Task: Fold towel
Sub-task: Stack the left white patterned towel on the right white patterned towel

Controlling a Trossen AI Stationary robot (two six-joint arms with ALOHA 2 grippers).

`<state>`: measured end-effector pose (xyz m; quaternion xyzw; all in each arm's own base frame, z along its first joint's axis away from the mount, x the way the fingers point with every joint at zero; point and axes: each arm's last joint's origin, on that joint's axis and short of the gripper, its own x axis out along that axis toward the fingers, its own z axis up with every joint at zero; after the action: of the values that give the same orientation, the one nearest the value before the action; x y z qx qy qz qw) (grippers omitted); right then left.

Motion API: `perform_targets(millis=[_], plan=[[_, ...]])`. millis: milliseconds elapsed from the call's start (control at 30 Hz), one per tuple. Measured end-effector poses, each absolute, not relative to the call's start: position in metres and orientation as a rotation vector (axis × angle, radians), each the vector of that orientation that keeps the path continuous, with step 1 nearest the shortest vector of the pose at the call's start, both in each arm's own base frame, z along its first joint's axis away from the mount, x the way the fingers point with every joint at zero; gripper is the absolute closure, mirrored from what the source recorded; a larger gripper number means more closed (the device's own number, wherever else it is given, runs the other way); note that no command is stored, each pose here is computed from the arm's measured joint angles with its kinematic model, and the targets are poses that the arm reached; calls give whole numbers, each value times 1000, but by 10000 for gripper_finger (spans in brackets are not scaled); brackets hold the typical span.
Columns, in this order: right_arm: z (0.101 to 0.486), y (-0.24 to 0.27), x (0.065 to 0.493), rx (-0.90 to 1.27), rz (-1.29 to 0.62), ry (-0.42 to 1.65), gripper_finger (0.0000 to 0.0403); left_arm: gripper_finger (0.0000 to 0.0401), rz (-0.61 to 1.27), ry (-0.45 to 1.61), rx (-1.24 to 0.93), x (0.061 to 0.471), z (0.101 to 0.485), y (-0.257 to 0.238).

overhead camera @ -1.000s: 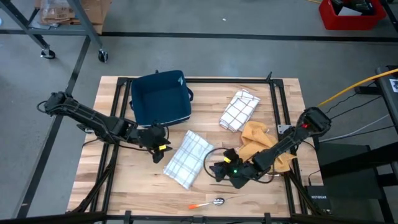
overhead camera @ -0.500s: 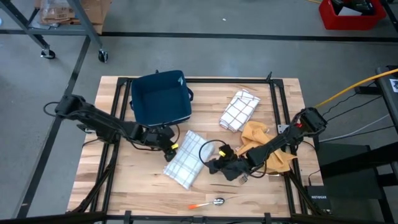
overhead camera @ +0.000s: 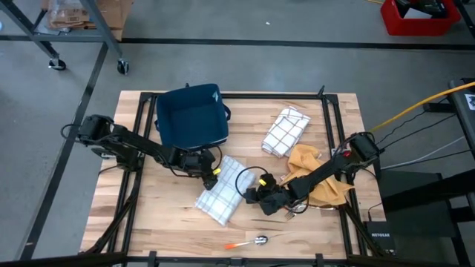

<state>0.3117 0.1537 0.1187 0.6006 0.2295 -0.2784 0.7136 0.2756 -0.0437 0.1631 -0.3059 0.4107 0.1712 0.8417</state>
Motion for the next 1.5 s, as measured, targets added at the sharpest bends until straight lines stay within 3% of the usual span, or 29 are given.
perform_targets(millis=[500,1067,1200,1400,1500], plan=[[105,150,323,1423,-624,454,217,261,290,883,-662,282,157,-45],[91,128,333,1424,-664,518,222,261,253,895,-737,305,114,-50],[92,130,335,1355,-613,546,265,291,211,877,-699,308,114,-51],[98,133,343,1171,-547,560,384,384,144,825,-636,312,118,-54],[103,134,348,1105,-545,531,382,391,128,809,-619,312,120,-55]])
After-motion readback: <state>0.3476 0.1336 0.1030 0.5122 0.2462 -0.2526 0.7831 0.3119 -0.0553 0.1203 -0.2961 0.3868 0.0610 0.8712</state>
